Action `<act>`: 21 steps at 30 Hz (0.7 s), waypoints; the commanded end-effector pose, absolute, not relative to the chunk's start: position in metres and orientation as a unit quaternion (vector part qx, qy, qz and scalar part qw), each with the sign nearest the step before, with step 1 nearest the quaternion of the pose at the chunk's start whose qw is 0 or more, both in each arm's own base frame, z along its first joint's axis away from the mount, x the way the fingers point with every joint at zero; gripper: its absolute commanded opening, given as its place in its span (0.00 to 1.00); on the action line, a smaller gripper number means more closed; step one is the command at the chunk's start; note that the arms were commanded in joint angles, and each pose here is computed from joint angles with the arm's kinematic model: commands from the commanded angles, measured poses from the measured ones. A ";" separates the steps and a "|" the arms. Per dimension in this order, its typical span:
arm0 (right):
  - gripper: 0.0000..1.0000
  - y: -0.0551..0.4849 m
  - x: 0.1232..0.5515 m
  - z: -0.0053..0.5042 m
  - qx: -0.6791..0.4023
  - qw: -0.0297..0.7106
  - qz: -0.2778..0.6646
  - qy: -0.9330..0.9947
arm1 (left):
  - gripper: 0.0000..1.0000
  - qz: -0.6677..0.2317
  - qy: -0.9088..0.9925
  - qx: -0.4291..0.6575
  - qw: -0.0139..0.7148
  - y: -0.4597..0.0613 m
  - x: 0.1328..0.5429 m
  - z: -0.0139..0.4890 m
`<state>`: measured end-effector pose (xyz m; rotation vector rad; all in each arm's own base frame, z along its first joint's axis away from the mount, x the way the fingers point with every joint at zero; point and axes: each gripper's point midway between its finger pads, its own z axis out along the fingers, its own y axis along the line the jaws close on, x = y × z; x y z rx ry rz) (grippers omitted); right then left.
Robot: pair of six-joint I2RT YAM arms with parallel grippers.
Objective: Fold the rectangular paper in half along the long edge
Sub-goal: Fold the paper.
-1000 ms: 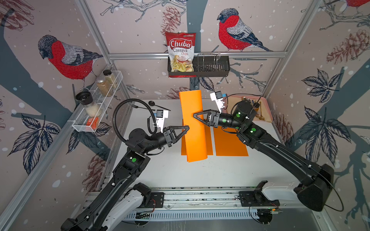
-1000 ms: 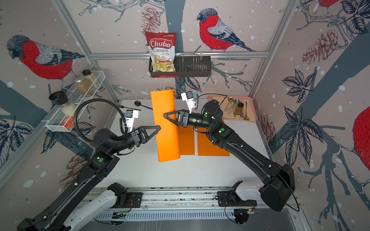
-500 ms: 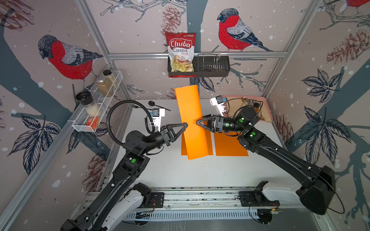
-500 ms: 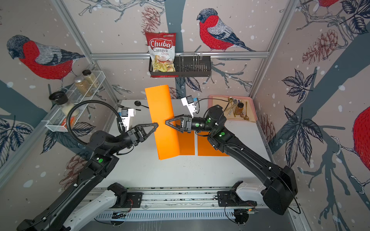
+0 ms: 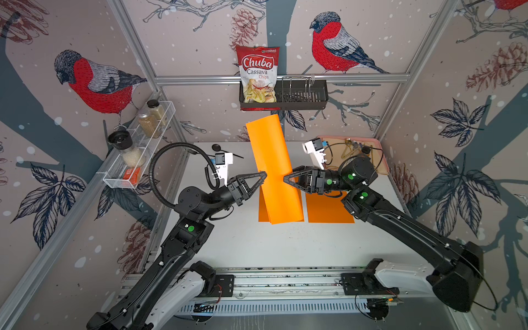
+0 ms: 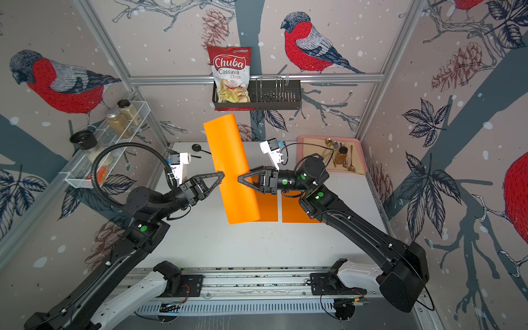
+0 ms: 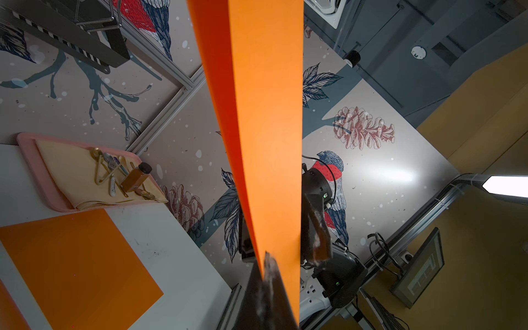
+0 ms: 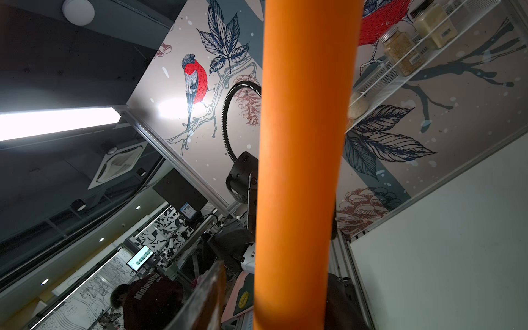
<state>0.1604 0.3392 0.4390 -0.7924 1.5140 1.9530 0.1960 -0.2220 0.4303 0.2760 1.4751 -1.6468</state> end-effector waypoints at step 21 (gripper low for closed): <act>0.33 0.345 0.173 0.434 -0.290 0.304 0.694 0.585 | 0.10 -0.670 0.572 0.123 0.457 -0.219 0.189 0.445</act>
